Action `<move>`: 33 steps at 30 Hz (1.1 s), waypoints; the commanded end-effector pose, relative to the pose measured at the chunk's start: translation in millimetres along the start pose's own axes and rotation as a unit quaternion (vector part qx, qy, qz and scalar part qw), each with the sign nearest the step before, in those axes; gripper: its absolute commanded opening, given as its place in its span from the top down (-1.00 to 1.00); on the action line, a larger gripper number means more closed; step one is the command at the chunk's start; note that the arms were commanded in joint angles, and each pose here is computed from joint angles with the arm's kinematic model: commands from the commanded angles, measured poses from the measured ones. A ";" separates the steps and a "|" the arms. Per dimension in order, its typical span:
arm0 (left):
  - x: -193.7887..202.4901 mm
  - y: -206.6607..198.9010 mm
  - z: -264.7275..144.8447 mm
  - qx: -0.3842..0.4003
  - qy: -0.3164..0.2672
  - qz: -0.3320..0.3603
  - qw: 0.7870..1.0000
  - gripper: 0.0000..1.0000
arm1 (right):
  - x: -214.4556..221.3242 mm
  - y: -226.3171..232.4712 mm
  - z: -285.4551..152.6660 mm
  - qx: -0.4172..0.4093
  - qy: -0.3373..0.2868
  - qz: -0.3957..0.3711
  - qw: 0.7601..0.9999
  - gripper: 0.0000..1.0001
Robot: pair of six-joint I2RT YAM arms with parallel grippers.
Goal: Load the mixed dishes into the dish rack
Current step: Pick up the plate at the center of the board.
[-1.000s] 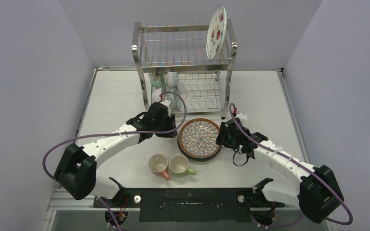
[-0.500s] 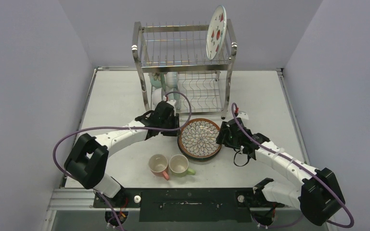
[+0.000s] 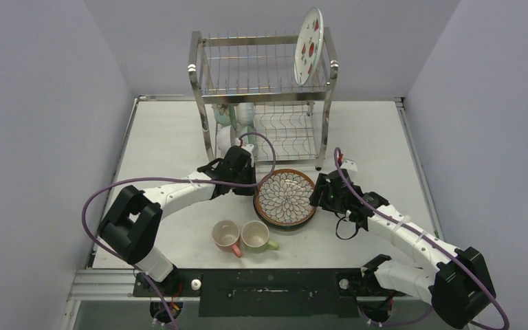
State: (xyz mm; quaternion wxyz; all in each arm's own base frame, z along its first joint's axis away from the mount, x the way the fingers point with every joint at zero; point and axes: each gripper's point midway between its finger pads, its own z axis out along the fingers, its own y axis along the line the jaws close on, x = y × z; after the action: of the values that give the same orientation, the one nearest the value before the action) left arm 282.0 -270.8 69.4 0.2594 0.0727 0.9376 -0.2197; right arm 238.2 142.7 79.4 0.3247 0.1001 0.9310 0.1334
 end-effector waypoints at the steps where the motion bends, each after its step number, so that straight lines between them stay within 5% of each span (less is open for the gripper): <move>1: -18.3 -17.5 1.0 0.025 -0.025 0.001 0.999 1.00 | -4.0 -1.7 -2.5 -0.001 -0.013 0.011 1.000 -0.15; 33: -44.6 -36.1 -47.8 0.035 -0.079 0.027 0.996 1.00 | -12.7 19.0 -4.9 -0.044 -0.022 0.031 0.998 0.09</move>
State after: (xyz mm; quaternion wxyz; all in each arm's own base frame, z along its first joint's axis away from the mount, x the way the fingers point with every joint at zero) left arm 276.9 -268.4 92.6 0.2784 0.0797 0.9326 -0.2152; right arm 232.5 146.2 71.4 0.3114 0.1144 0.9317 0.1478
